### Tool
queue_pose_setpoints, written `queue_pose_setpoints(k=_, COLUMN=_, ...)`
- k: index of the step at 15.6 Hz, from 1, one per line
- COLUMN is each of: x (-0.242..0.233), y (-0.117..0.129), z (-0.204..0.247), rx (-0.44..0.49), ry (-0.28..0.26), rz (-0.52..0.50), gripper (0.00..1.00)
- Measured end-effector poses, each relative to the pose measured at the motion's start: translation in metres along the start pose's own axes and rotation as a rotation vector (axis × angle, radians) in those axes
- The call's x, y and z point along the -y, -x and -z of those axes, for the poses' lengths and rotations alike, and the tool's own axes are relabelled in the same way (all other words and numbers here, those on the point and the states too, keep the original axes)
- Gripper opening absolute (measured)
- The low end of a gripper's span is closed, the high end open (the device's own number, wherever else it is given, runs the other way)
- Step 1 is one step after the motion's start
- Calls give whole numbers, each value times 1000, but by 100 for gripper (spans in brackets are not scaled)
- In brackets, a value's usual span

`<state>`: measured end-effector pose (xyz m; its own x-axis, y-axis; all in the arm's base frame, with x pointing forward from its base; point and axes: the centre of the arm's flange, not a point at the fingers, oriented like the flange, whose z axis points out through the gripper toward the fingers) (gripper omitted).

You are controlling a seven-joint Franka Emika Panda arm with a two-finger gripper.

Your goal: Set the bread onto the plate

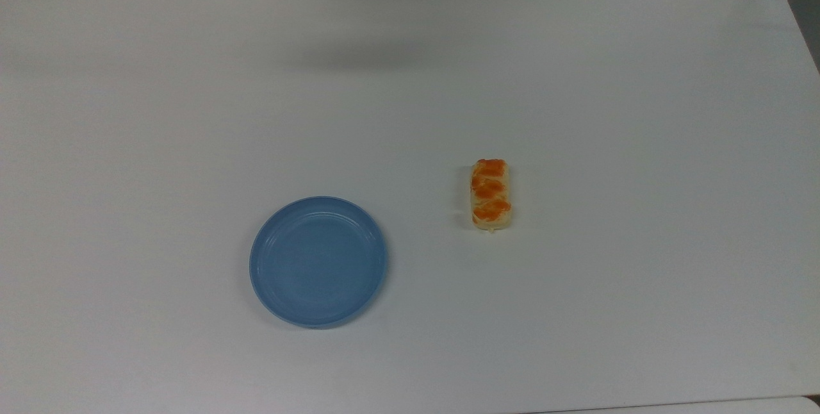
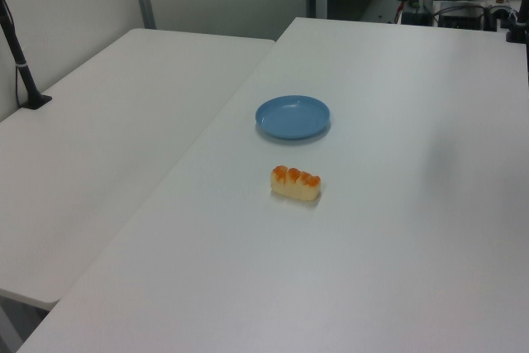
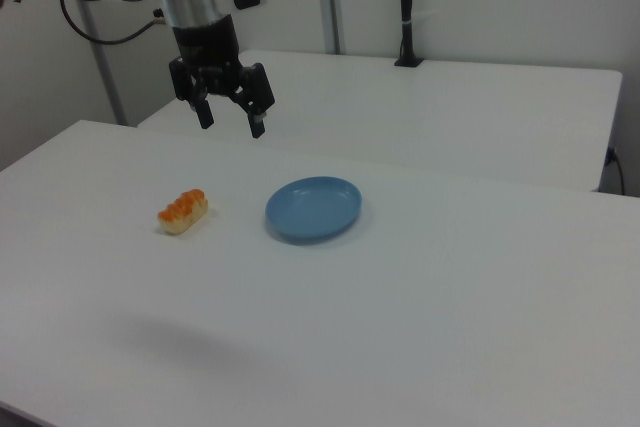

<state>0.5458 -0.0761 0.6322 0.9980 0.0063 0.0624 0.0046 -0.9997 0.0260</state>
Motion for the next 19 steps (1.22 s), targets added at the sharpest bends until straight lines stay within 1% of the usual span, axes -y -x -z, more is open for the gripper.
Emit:
queue_pose_setpoints(k=3, x=0, y=-1, z=-2, rx=2, ry=0, rz=1, gripper=100)
queue_pose_setpoints(k=8, x=10, y=-9, z=-14, rx=18, ry=-1, rz=19, gripper=100)
queue_pose_setpoints(k=11, x=11, y=-9, z=-15, rx=22, ry=-1, rz=20, gripper=100)
queue_pose_setpoints(k=14, x=17, y=-7, z=-17, rx=46, ry=-3, rz=36, gripper=100)
queue_pose_setpoints(k=16, x=32, y=-8, z=-22, rx=56, ry=-5, rz=66, gripper=100)
queue_pose_setpoints(k=17, x=47, y=-10, z=-29, rx=64, ry=-7, rz=89, gripper=100)
queue_pose_setpoints(k=19, x=81, y=-18, z=-47, rx=65, ry=-6, rz=102, gripper=96)
